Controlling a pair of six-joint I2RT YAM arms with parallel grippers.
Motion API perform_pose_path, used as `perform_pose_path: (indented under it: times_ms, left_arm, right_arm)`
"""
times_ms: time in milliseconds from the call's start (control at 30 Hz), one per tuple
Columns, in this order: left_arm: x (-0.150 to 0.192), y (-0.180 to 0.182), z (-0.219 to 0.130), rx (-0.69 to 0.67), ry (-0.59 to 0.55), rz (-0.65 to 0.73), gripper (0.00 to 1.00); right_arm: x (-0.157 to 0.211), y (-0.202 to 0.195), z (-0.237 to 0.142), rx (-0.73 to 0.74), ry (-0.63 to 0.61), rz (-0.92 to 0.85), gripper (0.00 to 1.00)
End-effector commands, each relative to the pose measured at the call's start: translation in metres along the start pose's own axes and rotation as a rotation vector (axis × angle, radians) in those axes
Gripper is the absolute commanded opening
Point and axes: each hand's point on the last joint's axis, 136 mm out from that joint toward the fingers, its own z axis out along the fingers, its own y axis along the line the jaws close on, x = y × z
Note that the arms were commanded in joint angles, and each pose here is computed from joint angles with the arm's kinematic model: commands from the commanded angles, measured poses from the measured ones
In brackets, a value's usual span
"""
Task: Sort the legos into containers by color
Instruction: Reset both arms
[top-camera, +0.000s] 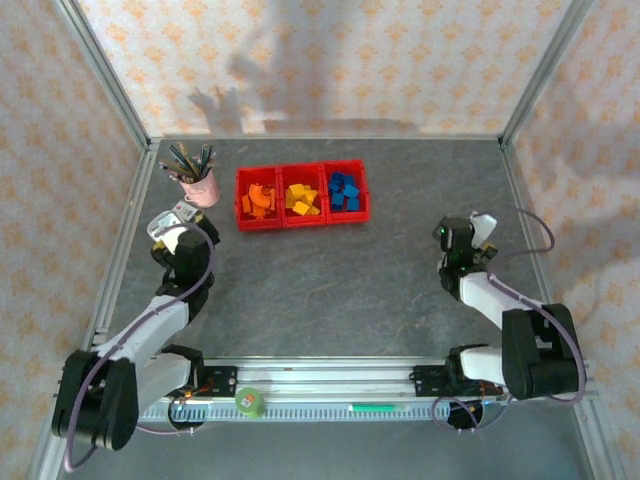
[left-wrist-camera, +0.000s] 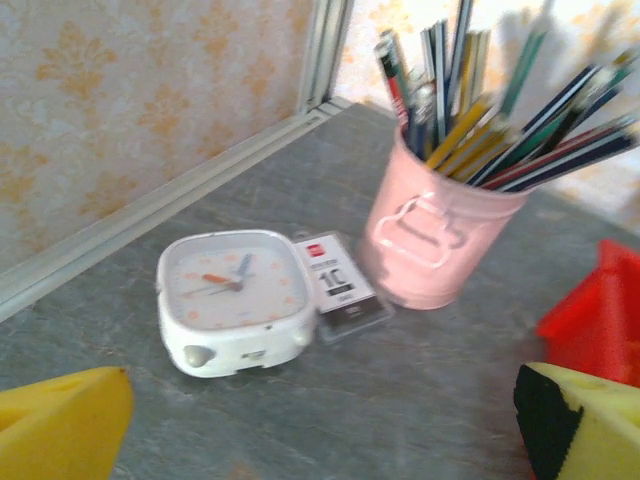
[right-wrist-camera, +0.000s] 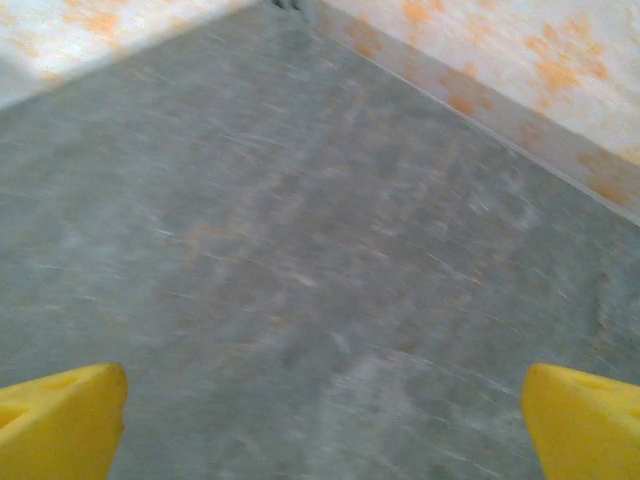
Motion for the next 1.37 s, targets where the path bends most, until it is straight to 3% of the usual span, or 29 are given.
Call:
perform_pose_path:
  times_ms: [0, 167, 233, 400, 433, 533, 1333]
  left_arm:
    - [-0.027, -0.006, 0.005, 0.012, -0.181, 0.01, 0.99]
    - [-0.016, -0.008, 0.007, 0.07, -0.252, 0.068, 0.99]
    - [-0.015, -0.011, 0.006, 0.118, -0.298, 0.081, 0.99]
    - [0.004, -0.03, 0.017, 0.233, -0.271, 0.141, 1.0]
    - [0.001, -0.03, 0.017, 0.229, -0.29, 0.134, 1.0]
    - [0.011, -0.034, 0.031, 0.237, -0.198, 0.151, 1.0]
    - [0.008, -0.033, 0.032, 0.255, -0.21, 0.136, 1.0]
  right_arm:
    - [-0.03, 0.007, 0.005, -0.063, -0.183, 0.079, 1.0]
    - [-0.032, 0.044, 0.008, -0.254, -0.215, -0.037, 1.0]
    - [-0.039, 0.045, 0.008, -0.262, -0.268, -0.044, 1.0]
    - [-0.022, 0.048, -0.01, -0.41, -0.329, -0.062, 1.0]
    - [-0.022, 0.048, -0.009, -0.41, -0.333, -0.059, 1.0]
    - [-0.02, 0.05, -0.003, -0.396, -0.303, -0.069, 1.0]
    - [-0.018, 0.056, -0.003, -0.422, -0.286, -0.095, 1.0]
